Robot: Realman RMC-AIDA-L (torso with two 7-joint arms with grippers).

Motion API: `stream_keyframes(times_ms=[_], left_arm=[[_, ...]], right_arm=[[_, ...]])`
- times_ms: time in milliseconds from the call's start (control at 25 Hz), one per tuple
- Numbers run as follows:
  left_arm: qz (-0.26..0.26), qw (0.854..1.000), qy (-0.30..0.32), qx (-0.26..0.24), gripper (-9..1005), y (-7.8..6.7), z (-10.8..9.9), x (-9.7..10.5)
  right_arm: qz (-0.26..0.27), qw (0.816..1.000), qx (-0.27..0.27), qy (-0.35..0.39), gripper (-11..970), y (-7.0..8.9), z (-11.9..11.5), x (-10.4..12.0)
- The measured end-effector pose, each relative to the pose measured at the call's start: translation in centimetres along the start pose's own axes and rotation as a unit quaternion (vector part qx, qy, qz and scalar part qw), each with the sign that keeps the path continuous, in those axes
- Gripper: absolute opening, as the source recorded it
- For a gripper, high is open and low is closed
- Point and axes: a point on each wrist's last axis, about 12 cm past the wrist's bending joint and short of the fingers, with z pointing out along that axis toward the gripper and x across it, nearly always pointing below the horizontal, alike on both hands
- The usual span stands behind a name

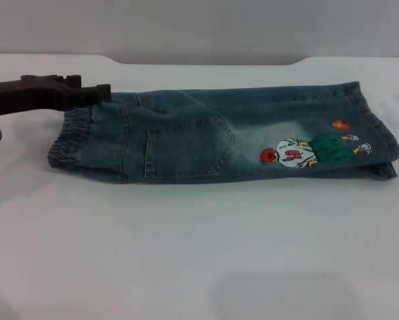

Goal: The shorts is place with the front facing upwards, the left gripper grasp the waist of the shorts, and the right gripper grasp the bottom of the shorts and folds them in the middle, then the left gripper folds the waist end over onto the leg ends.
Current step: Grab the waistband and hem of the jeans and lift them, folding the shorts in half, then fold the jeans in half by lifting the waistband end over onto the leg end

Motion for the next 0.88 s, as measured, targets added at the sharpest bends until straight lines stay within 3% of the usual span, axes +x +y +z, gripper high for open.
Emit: stream_keyframes(times_ms=[320, 600, 880], left_arm=[[-0.024, 0.997, -0.064, 0.042, 788, -0.3, 0.0, 1.6], [-0.022, 0.996, -0.067, 0.063, 787, -1.0, 1.5, 2.0], [-0.033, 0.996, -0.059, 0.053, 787, -0.5, 1.4, 1.8]], right_arm=[[0.003, 0.999, 0.018, -0.032, 336, -0.4, -0.4, -0.3], [-0.007, 0.998, 0.024, -0.058, 336, -0.9, 0.3, -1.6], [0.006, 0.997, 0.048, -0.067, 336, -1.6, 0.8, -2.1]])
